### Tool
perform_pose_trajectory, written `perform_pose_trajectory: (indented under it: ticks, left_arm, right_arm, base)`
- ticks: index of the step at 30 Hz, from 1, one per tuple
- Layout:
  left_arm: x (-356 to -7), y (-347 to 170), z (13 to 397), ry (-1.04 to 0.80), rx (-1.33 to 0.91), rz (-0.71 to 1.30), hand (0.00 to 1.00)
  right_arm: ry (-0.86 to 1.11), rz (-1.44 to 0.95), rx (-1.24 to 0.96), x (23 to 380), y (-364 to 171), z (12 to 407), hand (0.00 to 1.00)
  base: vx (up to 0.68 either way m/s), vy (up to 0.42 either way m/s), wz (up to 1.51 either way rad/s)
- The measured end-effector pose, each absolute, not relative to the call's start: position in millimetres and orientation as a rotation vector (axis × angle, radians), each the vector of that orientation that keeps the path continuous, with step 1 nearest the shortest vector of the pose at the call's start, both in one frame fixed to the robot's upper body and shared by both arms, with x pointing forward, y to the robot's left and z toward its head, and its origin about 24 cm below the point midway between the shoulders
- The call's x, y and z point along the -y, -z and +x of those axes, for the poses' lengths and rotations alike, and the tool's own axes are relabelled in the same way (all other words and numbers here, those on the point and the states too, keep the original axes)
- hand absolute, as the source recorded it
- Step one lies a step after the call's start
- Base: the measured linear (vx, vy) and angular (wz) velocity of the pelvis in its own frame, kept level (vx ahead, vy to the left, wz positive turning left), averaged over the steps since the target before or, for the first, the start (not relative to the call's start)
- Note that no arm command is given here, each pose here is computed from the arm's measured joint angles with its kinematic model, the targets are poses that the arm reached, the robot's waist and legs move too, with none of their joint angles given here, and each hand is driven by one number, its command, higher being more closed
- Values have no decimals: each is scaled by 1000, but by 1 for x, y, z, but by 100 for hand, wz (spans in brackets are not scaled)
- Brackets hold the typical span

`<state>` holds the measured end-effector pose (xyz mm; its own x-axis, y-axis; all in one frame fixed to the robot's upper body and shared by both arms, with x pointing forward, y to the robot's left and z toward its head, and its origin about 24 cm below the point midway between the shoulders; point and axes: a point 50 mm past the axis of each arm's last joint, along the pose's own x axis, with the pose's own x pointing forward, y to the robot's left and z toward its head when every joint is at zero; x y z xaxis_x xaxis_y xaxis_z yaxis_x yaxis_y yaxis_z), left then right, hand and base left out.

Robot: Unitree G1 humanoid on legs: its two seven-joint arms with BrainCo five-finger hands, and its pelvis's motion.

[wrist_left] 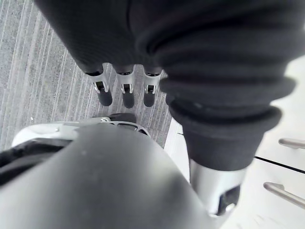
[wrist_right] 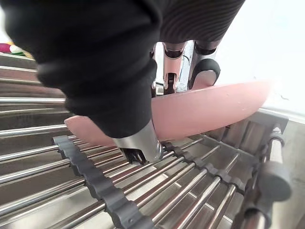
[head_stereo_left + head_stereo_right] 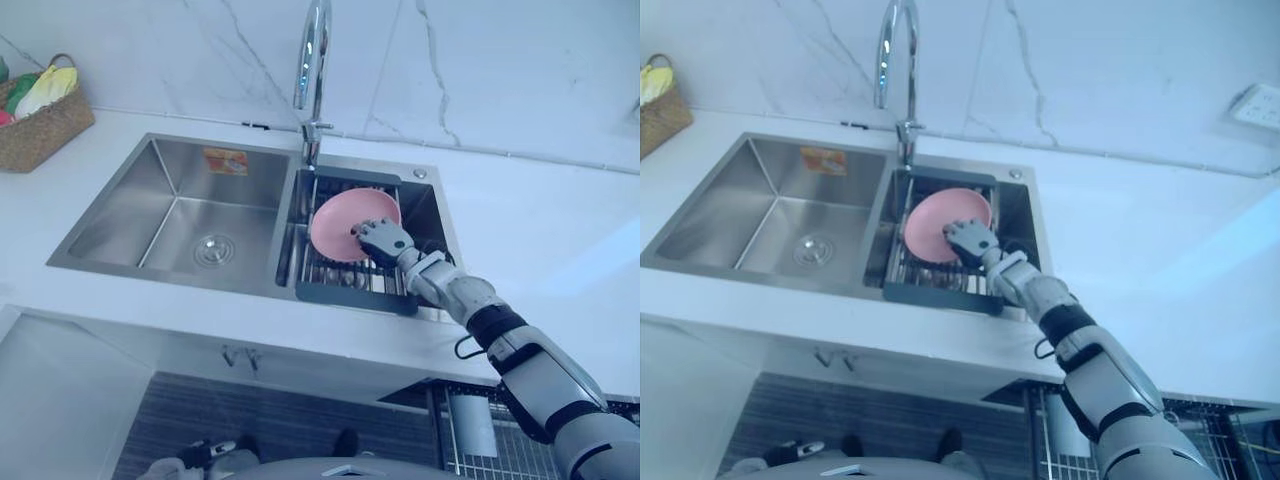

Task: Walk over to the sink, pick up the cup, carry it to the dishwasher, place the cup inside the dishwasher, then close the dishwasher door

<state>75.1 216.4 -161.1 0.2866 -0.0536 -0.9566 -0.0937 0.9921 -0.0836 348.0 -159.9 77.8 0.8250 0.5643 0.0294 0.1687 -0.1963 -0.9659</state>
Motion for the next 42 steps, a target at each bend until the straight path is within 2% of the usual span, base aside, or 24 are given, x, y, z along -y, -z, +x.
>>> perform_pose_trajectory:
  ticks: [8,17,22,28,42]
  left_arm:
    - [-215,161,75,-27,-1280,-133,0]
    - [-215,162,74,-22,-1280,-120,0]
    - [-215,162,73,-23,-1281,-120,0]
    - [-216,163,70,-25,-1293,-120,0]
    - [-216,164,65,-36,-1323,-108,0]
  right_arm:
    - [-391,-1798,687,148,-88,345,100]
    - [-419,-1827,679,146,-93,344,100]
    - [-423,-1867,665,155,-98,343,100]
    - [-342,-1877,653,180,-115,341,100]
    - [-181,-1854,737,211,-145,331,100]
  base:
    - [2,-2,-8]
    - [1,-1,-1]
    - [8,-5,-15]
    - [-4,-4,-27]
    - [-12,0,-16]
